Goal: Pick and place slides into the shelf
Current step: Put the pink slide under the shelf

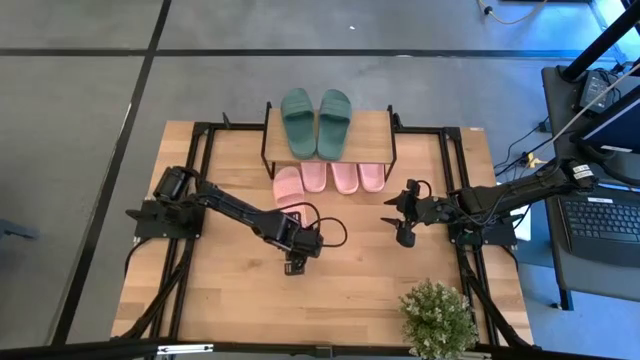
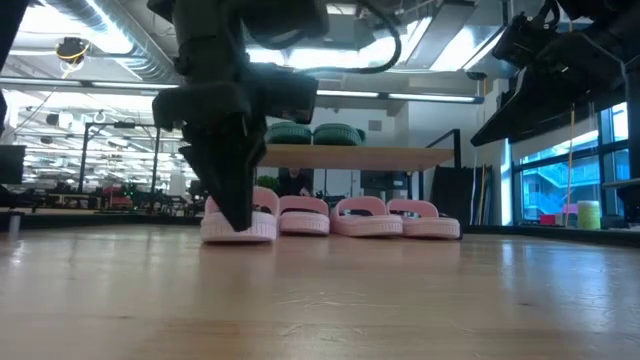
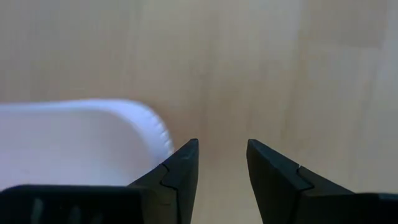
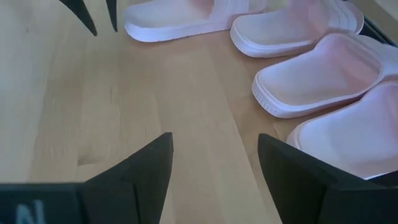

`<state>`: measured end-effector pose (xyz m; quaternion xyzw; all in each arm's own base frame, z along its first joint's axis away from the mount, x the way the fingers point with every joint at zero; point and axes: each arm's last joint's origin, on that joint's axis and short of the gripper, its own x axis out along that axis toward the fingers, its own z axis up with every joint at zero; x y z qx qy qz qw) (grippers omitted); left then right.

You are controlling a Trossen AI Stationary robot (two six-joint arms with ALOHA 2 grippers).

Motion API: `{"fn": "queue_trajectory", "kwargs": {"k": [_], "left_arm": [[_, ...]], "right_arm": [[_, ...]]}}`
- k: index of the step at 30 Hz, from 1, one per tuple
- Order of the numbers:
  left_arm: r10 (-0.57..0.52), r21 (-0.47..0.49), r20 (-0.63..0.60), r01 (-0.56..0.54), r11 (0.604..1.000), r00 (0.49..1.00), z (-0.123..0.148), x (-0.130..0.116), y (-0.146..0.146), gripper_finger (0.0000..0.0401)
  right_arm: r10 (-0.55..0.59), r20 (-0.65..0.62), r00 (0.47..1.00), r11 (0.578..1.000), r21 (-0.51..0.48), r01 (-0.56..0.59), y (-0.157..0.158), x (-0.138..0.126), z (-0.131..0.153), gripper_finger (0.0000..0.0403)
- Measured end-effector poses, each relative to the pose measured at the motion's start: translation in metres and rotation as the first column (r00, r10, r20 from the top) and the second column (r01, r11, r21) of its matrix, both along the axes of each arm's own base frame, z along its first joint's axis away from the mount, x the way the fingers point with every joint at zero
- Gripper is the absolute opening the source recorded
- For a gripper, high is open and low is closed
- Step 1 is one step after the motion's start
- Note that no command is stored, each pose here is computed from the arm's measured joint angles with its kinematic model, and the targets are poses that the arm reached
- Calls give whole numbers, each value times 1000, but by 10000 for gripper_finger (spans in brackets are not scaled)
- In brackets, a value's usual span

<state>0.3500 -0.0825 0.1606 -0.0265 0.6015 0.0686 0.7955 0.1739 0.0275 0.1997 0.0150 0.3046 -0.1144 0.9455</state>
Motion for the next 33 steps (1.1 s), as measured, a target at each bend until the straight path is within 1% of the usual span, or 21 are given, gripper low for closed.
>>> {"fn": "queue_trajectory", "kwargs": {"k": [5,8,16,25,28,33], "left_arm": [[35,79,-49,-32,996,998,-2,-6,4,128],[49,99,-75,-42,994,996,-9,-11,10,128],[93,102,-117,-81,991,989,-22,-20,30,128],[43,125,-112,-29,992,993,-21,-15,54,128],[44,139,-115,-28,990,992,-21,-14,64,128],[76,152,-121,-57,987,990,-21,-14,82,128]], "right_arm": [[-18,11,1000,1000,25,17,0,0,0,236],[-28,14,1000,999,40,28,0,0,0,236],[-29,49,998,999,48,26,0,2,3,236],[-27,57,998,999,48,24,1,3,4,236],[-26,57,998,999,47,23,1,3,4,236],[-25,56,998,999,46,23,1,3,4,236]]}}
